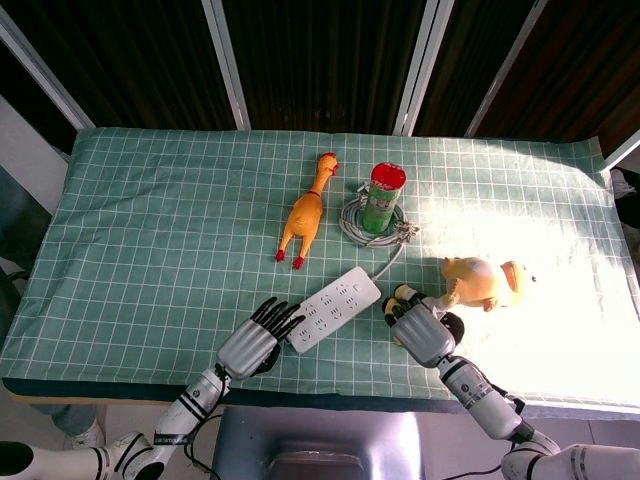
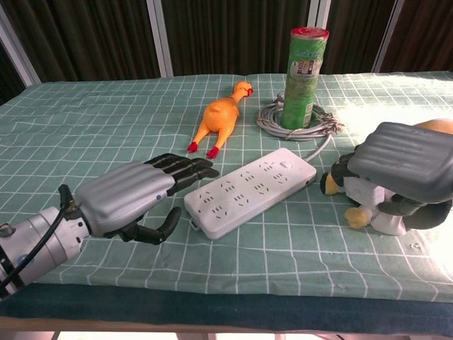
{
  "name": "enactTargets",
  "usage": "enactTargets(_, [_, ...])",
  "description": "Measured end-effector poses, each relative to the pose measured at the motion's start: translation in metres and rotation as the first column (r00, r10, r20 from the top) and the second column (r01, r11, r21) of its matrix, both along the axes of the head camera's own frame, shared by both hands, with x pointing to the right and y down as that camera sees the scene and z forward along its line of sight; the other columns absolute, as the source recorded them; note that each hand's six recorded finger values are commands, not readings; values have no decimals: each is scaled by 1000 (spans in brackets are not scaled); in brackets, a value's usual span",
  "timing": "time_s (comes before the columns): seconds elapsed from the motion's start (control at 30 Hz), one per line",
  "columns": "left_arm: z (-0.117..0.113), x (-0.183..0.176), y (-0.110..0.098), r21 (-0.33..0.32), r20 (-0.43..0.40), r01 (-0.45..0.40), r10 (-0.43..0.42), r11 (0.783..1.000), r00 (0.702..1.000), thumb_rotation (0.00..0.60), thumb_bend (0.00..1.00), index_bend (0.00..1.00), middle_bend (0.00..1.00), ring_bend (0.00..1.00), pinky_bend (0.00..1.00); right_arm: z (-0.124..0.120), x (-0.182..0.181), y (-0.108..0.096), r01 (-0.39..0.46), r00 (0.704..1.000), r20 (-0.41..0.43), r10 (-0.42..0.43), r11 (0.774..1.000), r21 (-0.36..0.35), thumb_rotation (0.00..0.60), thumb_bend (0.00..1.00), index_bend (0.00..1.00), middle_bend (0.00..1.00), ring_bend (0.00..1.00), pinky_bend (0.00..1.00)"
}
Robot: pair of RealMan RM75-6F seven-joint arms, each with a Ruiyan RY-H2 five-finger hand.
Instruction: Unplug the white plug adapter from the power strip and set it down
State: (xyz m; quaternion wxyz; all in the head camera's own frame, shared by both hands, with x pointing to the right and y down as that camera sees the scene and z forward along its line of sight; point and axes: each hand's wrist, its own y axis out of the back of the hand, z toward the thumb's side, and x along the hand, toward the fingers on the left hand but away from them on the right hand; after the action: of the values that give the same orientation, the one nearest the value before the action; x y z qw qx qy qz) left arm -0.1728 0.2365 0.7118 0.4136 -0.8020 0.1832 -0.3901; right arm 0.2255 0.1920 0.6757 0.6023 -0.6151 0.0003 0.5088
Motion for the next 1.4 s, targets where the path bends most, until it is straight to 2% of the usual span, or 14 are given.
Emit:
enactTargets(0.17, [2, -2, -6, 5, 6, 3, -4, 1000, 1000, 512, 699, 0, 0, 0, 46, 13, -17, 12, 27, 999, -28, -27, 999, -25, 600, 406, 227, 351, 300, 482])
enactTargets(0.23, [1, -4, -8, 7, 3, 7, -7, 1000, 1000, 515, 690, 0, 0, 0, 46, 15, -22, 15, 28, 999, -19, -29, 999, -46, 600, 387, 104, 273, 232, 425])
enactTargets(0.3, [-1, -6, -9, 9, 2, 10, -10, 1000, 1000, 512, 684, 0, 0, 0, 46, 17, -25, 19, 34, 999, -7, -35, 997, -76, 600, 369, 33, 223, 186, 388])
enactTargets(0.5, [-5, -10, -9, 8, -6, 17, -17, 1000, 1000, 511, 669, 0, 0, 0, 48, 14, -28, 25, 38, 999, 10, -37, 990, -133, 600, 305, 0, 96, 96, 329])
enactTargets(0.67, [-16, -13, -8, 16, -27, 18, -18, 1000, 999, 504, 653, 0, 0, 0, 48, -2, -24, 21, 14, 999, 46, -8, 992, -127, 600, 271, 0, 45, 45, 311])
enactTargets(0.83, [-35, -32, -9, 38, -28, 37, -36, 999, 999, 475, 647, 0, 0, 0, 51, -30, 0, 10, -99, 991, 83, 106, 991, -87, 600, 270, 0, 0, 0, 150])
enactTargets(0.93, [-49, -59, -12, 61, -2, 73, -73, 995, 997, 478, 626, 0, 0, 0, 53, -52, 26, 5, -211, 970, 110, 215, 976, -49, 600, 257, 0, 0, 0, 76])
enactTargets(1.07, [-70, -105, -13, 103, 47, 142, -148, 985, 988, 495, 586, 0, 0, 0, 55, -81, 70, 3, -384, 909, 175, 378, 923, 3, 600, 215, 0, 0, 0, 67])
enactTargets(1.13, [-77, -121, -12, 114, 66, 170, -179, 979, 982, 528, 545, 0, 0, 0, 55, -91, 88, 5, -447, 878, 200, 434, 894, 21, 600, 185, 0, 0, 0, 66])
enactTargets(1.2, [-85, -146, -11, 137, 104, 220, -235, 966, 966, 564, 532, 0, 0, 0, 56, -99, 112, 9, -523, 837, 219, 502, 851, 50, 600, 182, 0, 0, 0, 65])
enactTargets(1.23, [-89, -162, -10, 147, 125, 255, -273, 956, 954, 572, 532, 0, 0, 0, 56, -103, 128, 14, -568, 810, 227, 542, 820, 68, 600, 182, 0, 0, 0, 65])
enactTargets(1.33, [-107, -217, -1, 192, 183, 386, -419, 902, 889, 591, 531, 0, 0, 0, 59, -107, 164, 23, -652, 746, 250, 617, 753, 88, 600, 181, 0, 0, 0, 62])
enactTargets(1.37, [-114, -238, 4, 210, 203, 428, -467, 879, 861, 590, 532, 0, 0, 0, 60, -108, 173, 24, -671, 730, 255, 634, 736, 92, 600, 181, 0, 0, 0, 61])
enactTargets(1.4, [-118, -250, 8, 219, 215, 451, -494, 865, 842, 591, 532, 0, 0, 0, 62, -109, 181, 25, -685, 718, 260, 646, 721, 99, 600, 181, 0, 0, 0, 61])
